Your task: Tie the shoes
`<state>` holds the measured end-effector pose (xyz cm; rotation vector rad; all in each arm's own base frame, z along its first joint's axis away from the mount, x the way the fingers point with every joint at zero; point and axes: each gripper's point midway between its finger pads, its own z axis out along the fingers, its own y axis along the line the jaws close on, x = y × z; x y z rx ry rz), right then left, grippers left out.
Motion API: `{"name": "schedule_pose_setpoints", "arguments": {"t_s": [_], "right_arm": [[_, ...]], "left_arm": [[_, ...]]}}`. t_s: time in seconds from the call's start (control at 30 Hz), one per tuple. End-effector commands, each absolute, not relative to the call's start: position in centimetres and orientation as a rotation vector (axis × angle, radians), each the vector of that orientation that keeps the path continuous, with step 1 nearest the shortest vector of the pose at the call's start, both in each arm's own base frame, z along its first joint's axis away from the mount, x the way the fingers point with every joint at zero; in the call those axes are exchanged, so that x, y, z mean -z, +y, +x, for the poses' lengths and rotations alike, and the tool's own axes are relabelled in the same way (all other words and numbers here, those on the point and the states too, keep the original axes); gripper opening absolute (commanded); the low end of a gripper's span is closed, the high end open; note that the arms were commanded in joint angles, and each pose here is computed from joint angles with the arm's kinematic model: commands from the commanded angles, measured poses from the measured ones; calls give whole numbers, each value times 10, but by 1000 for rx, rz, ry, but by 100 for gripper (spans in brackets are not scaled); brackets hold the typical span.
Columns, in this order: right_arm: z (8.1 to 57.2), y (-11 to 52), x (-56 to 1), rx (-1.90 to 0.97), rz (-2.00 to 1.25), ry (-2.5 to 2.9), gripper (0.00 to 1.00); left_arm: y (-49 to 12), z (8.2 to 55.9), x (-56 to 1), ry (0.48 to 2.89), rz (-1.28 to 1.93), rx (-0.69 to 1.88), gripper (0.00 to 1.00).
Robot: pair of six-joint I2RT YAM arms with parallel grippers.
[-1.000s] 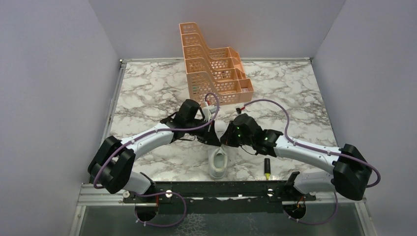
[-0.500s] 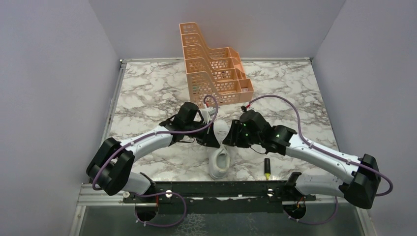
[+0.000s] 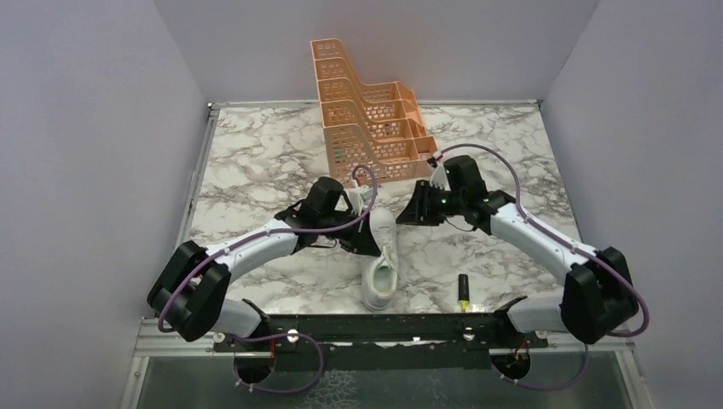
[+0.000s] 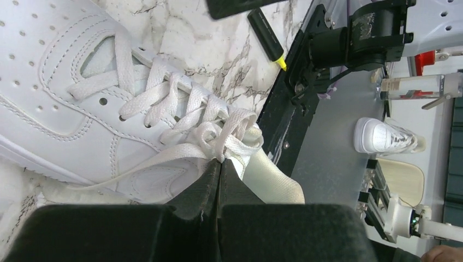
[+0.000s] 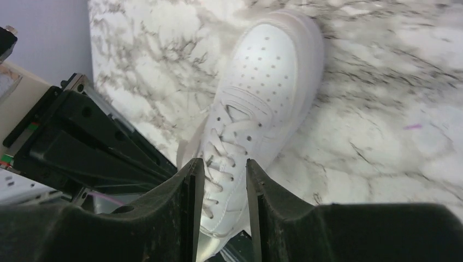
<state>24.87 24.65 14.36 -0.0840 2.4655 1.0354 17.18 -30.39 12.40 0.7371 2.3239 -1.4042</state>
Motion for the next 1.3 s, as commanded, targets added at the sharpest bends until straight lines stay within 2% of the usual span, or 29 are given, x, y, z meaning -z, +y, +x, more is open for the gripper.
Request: {"name": "schedule_pose_setpoints", "arguments": {"t_s": [0.0,0.17,0.5,0.67,1.03,1.27], "right_arm": [[239,278,-169,-1315,-520,2343,37],[230,286,-159,-1424,-637,2325,30],[213,281,-136,-1464,-695,2368,29],[216,280,-124,-1426,-680,2409,25],[199,289,-125,-1512,-736,2392,25],[192,293,-129,-1544,-756,2376,30]], "left_arm": [[-301,159,-121,2332,773,1413,0],[-300,159,-121,2325,773,1401,0],[-302,161,-125,2315,773,1410,0],[-301,159,-125,2322,765,1410,0],[-301,159,-125,2322,759,1404,0],[-302,159,-125,2321,762,1405,0]]}}
